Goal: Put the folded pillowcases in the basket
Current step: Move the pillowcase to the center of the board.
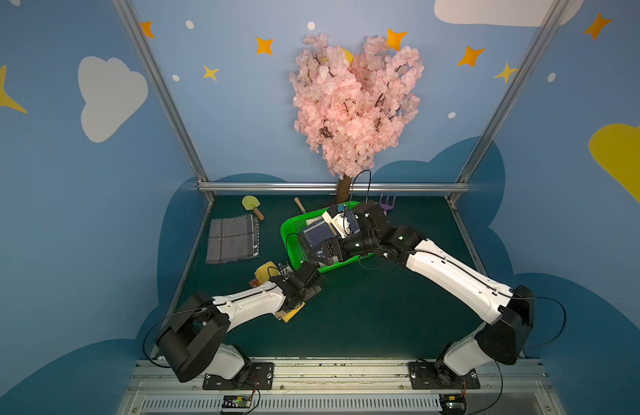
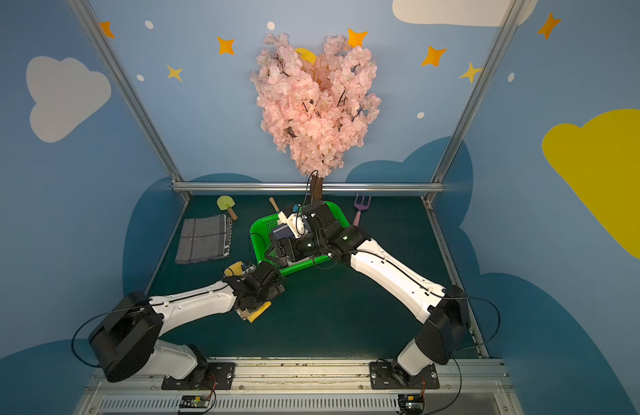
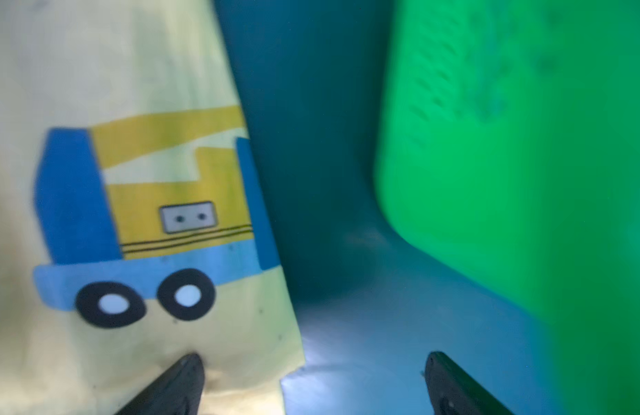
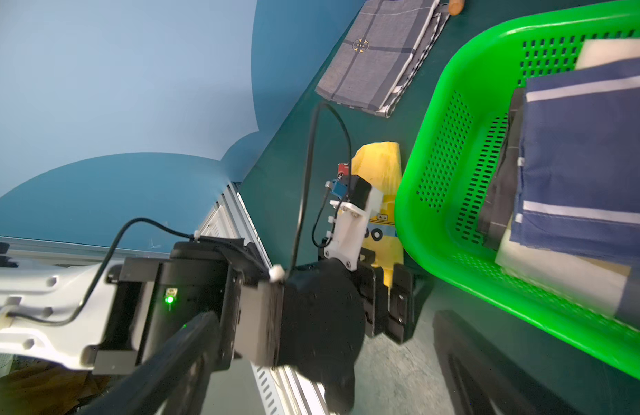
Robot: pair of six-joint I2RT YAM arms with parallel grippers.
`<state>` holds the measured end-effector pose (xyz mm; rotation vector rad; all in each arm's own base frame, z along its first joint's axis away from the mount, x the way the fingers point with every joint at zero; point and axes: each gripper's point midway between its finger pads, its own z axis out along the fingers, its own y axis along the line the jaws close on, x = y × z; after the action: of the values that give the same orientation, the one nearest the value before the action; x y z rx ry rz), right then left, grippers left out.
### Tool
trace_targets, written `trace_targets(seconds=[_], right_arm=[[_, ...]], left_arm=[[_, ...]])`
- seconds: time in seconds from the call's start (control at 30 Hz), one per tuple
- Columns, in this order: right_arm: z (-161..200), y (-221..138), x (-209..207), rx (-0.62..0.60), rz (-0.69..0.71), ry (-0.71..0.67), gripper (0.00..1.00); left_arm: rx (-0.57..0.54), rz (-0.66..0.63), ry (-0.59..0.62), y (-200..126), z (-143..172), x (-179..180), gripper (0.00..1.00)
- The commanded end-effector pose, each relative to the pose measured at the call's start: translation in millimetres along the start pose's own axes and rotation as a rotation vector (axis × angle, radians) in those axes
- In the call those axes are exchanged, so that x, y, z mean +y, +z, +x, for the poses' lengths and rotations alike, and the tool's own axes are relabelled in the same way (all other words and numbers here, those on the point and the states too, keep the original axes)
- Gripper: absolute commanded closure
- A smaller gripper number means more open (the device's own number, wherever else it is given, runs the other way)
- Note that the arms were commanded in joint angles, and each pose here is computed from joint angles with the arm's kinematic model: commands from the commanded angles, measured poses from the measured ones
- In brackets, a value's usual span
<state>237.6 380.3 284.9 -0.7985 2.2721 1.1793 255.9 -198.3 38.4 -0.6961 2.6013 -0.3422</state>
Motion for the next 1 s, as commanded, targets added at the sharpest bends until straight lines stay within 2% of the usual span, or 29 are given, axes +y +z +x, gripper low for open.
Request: trace_targets(seconds=[0.0, 0.13, 0.23, 0.4, 0.5, 0.6, 0.73, 0.83, 0.97], right_arm=[[0.9, -20.6, -3.9, -0.058, 0.030, 0.019, 0.02], [5.3, -37.4, -7.3, -0.135, 0.027, 0.005, 0.02], [12.2, -47.8, -10.5, -0.152, 0.042, 0.002, 0.01], [34.0, -53.4, -28.5, -0.131, 0.077, 0.099, 0.01], [46.7, -64.3, -38.5, -0.139, 0.076, 0.200, 0.01], [59.8, -76.4, -46.2, -0.162, 0.085, 0.250, 0.01], [88.6, -71.6, -55.7, -0.166, 0.055, 0.285, 0.01], [109.7, -68.4, -63.5, -0.141, 0.059, 0.348, 0.01], [138.9, -57.3, -74.5, -0.063, 0.065, 0.467, 0.01]], left_arm=[[0.015, 0.109, 0.049, -4.2, 21.0, -61.4, 0.01], [-0.002, 0.090, 0.124, -14.8, 42.3, -90.6, 0.00], [-0.002, 0.173, 0.102, -17.3, 52.2, -103.2, 0.00], [-0.004, 0.296, 0.183, -23.3, 50.7, -160.5, 0.00], [-0.086, 0.226, 0.264, -47.5, 23.7, -173.8, 0.00], [-0.195, 0.156, 0.324, -87.5, -25.6, -153.7, 0.00], [-0.134, 0.150, 0.296, -114.6, -64.5, -99.9, 0.00], [-0.107, 0.182, 0.331, -137.6, -69.5, -68.7, 0.00], [-0.064, 0.111, 0.349, -154.8, -71.0, -18.1, 0.00]])
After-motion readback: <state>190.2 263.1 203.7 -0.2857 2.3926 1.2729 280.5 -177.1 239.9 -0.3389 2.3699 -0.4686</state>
